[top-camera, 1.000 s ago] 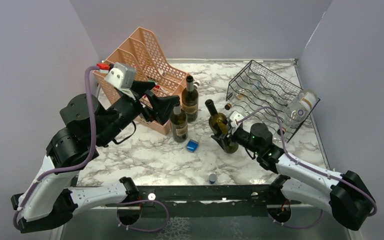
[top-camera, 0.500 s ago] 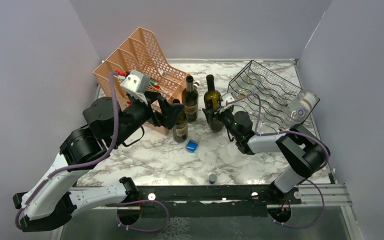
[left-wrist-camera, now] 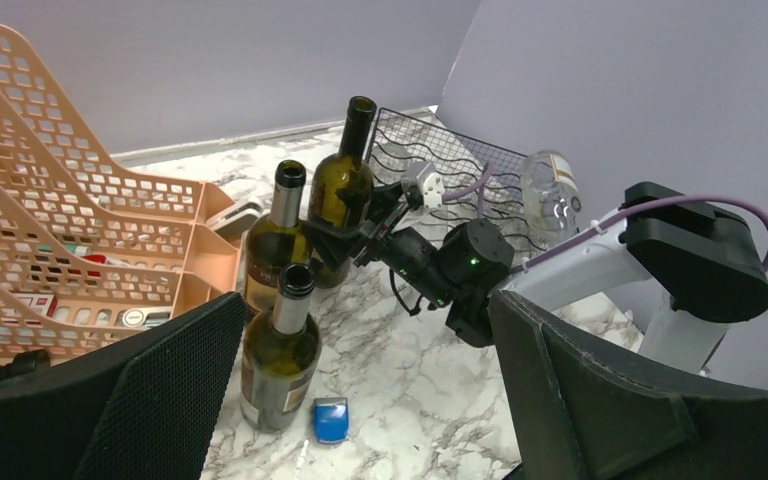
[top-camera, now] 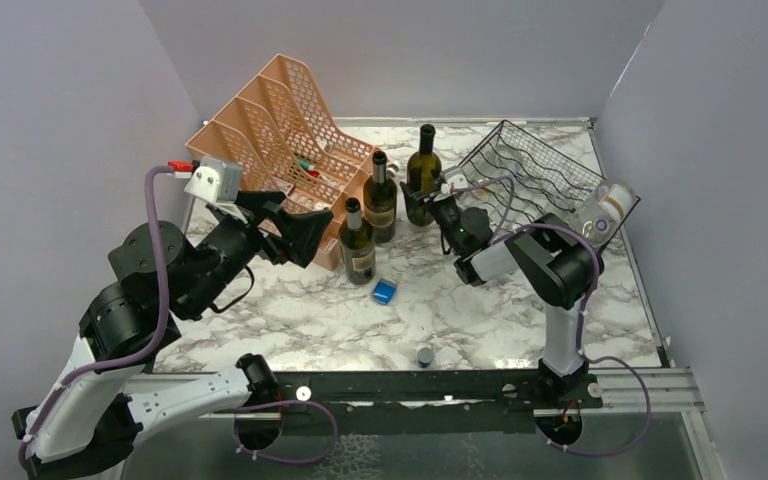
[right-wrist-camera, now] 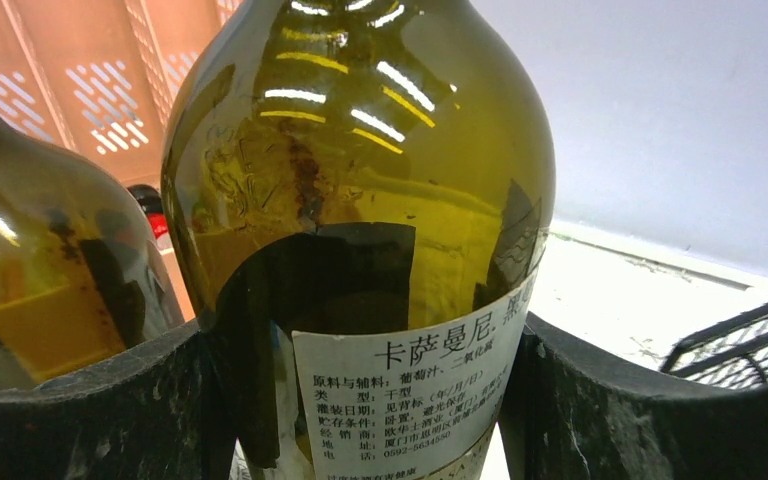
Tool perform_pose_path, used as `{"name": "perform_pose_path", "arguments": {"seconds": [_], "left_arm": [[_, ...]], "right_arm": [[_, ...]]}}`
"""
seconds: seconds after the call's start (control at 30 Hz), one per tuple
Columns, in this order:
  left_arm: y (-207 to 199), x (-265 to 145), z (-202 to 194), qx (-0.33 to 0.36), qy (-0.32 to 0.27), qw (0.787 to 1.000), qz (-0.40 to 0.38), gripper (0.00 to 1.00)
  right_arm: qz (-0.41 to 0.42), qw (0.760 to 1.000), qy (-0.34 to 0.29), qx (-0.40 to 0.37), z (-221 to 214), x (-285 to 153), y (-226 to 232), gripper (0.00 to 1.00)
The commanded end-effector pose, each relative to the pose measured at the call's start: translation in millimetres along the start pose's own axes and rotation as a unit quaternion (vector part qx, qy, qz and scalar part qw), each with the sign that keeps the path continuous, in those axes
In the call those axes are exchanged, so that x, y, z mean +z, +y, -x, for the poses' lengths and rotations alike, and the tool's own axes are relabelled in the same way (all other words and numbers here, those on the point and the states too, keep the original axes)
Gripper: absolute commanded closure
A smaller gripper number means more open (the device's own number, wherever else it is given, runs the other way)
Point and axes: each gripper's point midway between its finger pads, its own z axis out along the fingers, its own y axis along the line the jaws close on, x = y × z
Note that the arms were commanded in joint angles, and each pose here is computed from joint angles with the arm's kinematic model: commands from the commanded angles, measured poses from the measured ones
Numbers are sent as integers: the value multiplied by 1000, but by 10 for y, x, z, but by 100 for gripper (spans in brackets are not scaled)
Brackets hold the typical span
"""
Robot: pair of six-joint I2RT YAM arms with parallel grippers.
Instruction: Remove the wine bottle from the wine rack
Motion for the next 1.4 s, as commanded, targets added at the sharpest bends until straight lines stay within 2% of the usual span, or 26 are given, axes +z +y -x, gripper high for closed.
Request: {"name": "perform_pose_path", "arguments": {"seconds": [0.0, 0.3, 0.5, 0.63, 0.77, 1.0, 1.1, 1.23, 1.37], "left_arm": [[82, -15, -55, 4, 4, 1000, 19, 1], [106, -82, -89, -5, 5, 1000, 18, 1], [100, -83, -75, -4, 5, 1000, 17, 1], [106, -113, -61, -10, 3, 1000, 17, 1], [118, -133, -63, -14, 2, 1000, 19, 1], [113, -123, -63, -10, 6, 1000, 19, 1], [115, -119, -72, -11, 7, 1000, 20, 1], [99, -117, -94, -16, 9, 1000, 16, 1], [99, -106, -135, -22, 14, 1000, 17, 1]], "right_arm": [[6, 988, -151, 9, 682, 222, 34, 60], [17, 988, -155, -5, 486, 374, -18, 59], [33, 989, -147, 4, 302, 379, 39, 53], [36, 990, -133, 4, 189, 338, 52, 46], [36, 991, -129, 4, 198, 286, 47, 25], [19, 992, -129, 4, 311, 248, -31, 11], [22, 993, -117, 0, 336, 250, -26, 1], [21, 994, -111, -3, 404, 211, -42, 0], [28, 997, -75, 1, 445, 138, -34, 0]]}}
